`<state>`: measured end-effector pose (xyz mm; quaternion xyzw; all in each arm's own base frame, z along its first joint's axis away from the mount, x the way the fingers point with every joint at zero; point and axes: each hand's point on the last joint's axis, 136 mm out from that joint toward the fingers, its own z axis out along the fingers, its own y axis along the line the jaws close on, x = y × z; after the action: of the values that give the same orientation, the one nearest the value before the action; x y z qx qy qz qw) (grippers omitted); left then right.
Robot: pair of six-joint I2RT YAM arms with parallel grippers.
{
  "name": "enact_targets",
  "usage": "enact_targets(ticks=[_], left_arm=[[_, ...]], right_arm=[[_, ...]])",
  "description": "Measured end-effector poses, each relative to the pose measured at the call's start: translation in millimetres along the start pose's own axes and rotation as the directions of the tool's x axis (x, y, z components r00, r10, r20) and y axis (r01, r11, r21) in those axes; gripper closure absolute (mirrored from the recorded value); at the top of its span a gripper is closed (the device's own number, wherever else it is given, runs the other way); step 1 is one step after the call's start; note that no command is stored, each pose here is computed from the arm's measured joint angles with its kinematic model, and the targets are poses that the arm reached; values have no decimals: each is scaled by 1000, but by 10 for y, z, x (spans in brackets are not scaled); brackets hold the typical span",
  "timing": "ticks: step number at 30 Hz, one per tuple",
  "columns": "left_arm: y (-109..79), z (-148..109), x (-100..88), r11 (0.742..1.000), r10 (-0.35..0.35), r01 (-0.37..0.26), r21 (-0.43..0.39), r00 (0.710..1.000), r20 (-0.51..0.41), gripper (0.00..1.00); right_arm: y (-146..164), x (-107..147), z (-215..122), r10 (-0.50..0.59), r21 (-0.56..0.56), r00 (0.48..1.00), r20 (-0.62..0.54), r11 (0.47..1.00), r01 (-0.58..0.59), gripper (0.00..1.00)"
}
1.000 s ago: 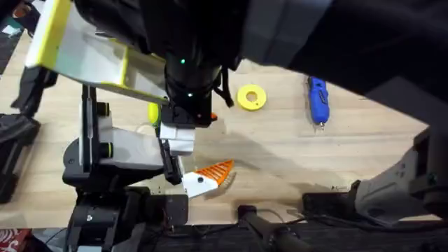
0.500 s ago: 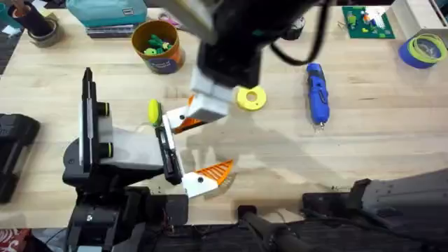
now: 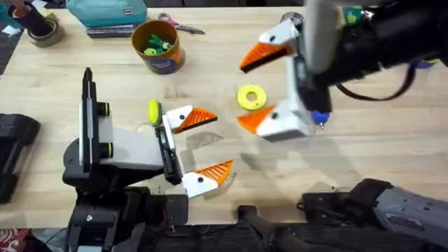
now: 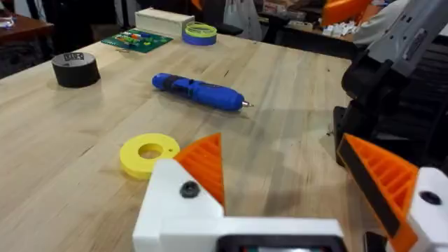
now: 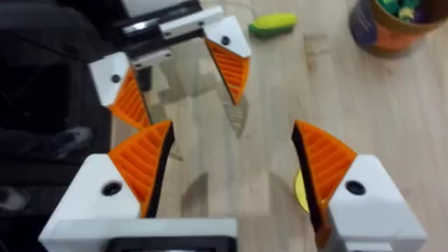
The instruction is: Pick up the gripper from the table and insert it into the empty holder that is missing its gripper. Then pick up a screw, insert it into the mounting hole, and use the screwdriver to tighten it. Finally, clean up the table by picking up the vegetable and placing it into the bucket.
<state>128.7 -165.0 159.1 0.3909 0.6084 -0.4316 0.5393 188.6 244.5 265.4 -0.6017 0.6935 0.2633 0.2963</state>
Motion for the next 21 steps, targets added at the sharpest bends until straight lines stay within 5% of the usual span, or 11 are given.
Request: enact_targets(ticks=[11, 21], left_arm=[[0, 0, 0, 1000, 0, 0, 0, 1000, 0, 15], [0, 0, 0, 1000, 0, 0, 0, 1000, 0, 14]], right_arm=[[181, 350, -57, -17, -217, 955, 296, 972, 84, 5], [71, 464, -139, -59, -170, 894, 444, 974, 149, 6]])
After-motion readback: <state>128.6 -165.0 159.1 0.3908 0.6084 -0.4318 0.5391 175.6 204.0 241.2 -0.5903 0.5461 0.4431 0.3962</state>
